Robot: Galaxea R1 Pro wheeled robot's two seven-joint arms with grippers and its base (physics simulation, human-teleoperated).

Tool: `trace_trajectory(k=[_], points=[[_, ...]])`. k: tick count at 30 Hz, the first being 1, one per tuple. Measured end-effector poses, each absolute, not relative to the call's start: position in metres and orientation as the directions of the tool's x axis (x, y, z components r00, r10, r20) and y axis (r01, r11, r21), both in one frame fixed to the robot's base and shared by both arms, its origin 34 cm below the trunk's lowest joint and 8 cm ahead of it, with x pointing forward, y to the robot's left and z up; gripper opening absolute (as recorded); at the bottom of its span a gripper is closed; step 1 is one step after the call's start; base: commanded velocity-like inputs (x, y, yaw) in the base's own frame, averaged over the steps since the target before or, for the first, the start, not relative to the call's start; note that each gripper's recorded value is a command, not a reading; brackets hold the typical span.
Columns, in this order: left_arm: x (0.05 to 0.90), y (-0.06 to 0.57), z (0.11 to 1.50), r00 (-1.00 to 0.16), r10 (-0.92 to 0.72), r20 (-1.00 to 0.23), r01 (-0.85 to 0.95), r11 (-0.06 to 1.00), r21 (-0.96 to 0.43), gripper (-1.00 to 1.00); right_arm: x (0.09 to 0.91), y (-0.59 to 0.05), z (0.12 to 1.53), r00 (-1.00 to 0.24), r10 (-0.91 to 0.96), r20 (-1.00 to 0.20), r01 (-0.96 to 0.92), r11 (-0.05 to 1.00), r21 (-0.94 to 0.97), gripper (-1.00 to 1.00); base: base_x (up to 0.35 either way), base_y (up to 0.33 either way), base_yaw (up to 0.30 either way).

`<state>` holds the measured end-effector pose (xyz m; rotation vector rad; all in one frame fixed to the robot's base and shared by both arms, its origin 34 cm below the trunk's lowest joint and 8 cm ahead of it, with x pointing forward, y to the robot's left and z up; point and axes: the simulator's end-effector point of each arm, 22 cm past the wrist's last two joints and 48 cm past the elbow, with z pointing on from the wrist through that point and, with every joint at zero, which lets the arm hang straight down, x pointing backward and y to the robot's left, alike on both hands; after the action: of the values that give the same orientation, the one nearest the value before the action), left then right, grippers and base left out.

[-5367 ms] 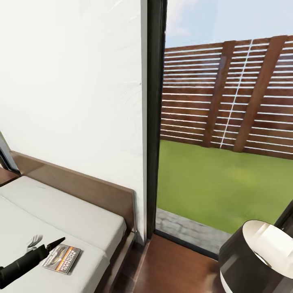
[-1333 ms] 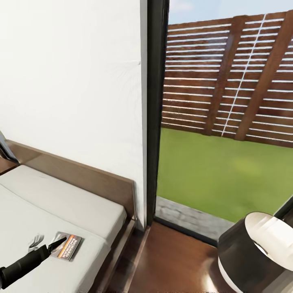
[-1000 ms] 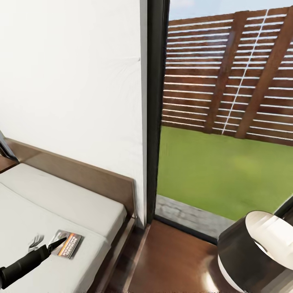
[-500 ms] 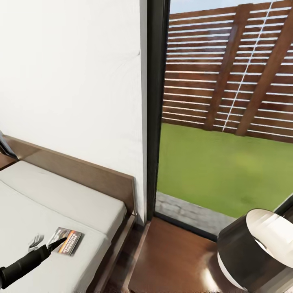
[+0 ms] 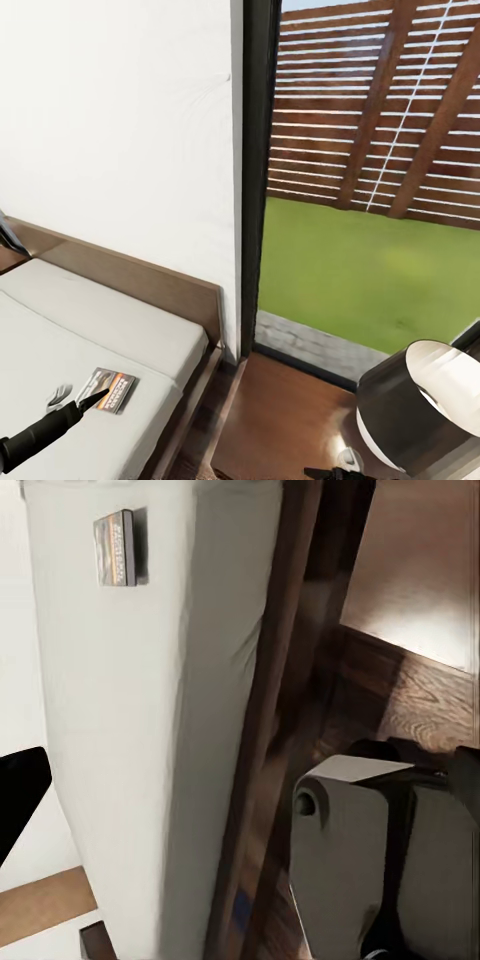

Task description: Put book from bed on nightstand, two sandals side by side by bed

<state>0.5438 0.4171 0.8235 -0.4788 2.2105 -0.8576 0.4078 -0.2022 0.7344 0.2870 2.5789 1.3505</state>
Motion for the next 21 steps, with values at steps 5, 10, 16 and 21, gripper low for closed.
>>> trace_trajectory(k=[5,10,16,21], points=[[0.542,0.415,0.820,-0.684,-0.554,-0.474,-0.089,0.709,-0.700,1.00,0.405,-0.213,0.731,-0.958,0.268,-0.103,0.073,0.575,0.815,1.00,0.000,0.000,0.001],[0.541,0.409,0.815,-0.689,-0.557,-0.464,-0.093,0.702,-0.706,1.00,0.404,-0.213,0.729,-0.958,0.266,-0.103,0.073,0.577,0.814,1.00,0.000,0.000,0.000],[0.540,0.407,0.810,-0.693,-0.558,-0.456,-0.099,0.701,-0.707,1.00,0.402,-0.214,0.725,-0.959,0.266,-0.097,0.080,0.583,0.808,1.00,0.000,0.000,0.000],[0.538,0.408,0.807,-0.696,-0.559,-0.451,-0.105,0.700,-0.706,1.00,0.399,-0.214,0.723,-0.960,0.265,-0.090,0.086,0.585,0.806,1.00,0.000,0.000,0.000]])
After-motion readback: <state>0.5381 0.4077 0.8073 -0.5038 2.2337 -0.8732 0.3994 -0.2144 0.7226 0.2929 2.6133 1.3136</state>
